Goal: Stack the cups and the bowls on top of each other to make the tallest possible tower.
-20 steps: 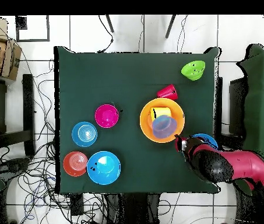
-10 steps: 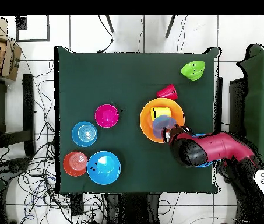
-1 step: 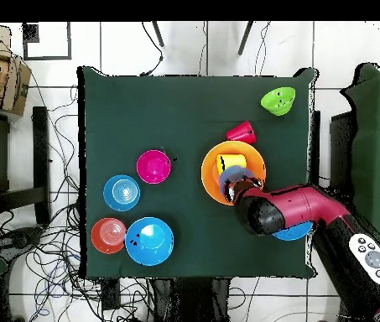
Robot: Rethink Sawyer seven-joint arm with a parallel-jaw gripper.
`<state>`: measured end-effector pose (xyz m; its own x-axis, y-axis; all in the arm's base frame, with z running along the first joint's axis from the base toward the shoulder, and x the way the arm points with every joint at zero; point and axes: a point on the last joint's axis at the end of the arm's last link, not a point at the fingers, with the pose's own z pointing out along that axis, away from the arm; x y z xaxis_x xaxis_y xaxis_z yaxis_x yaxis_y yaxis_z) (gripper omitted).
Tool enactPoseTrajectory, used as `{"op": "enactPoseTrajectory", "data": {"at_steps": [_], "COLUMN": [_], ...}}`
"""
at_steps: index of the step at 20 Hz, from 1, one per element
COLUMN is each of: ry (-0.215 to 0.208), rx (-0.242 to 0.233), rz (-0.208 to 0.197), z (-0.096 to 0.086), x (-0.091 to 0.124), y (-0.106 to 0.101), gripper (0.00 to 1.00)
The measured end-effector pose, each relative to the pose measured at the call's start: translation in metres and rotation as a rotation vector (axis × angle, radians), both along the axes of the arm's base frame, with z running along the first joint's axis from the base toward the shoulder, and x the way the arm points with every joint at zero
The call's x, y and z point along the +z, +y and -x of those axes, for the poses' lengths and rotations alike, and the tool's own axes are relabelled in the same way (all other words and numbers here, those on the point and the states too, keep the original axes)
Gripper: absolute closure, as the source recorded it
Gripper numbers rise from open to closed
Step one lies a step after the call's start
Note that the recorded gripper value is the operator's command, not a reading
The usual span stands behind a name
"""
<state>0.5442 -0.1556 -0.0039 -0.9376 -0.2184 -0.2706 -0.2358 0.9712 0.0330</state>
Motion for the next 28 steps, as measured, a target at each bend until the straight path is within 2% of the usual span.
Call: {"op": "enactPoseTrajectory", "data": {"at_steps": [15, 19, 22, 26, 28], "ry": [0.002, -0.014, -0.018, -0.018, -0.015], "rx": [-0.029, -0.112, -0.187, -0.263, -0.283], "rz": [0.010, -0.015, -0.026, -0.017, -0.001], "z": [0.005, 0.001, 0.001, 0.005, 0.008], "x": [0.001, 0.033, 0.066, 0.104, 0.116], "y": [-0.013, -0.032, -0.052, -0.080, -0.092], "gripper": [0.00, 0.00, 0.00, 0.00, 0.00]}}
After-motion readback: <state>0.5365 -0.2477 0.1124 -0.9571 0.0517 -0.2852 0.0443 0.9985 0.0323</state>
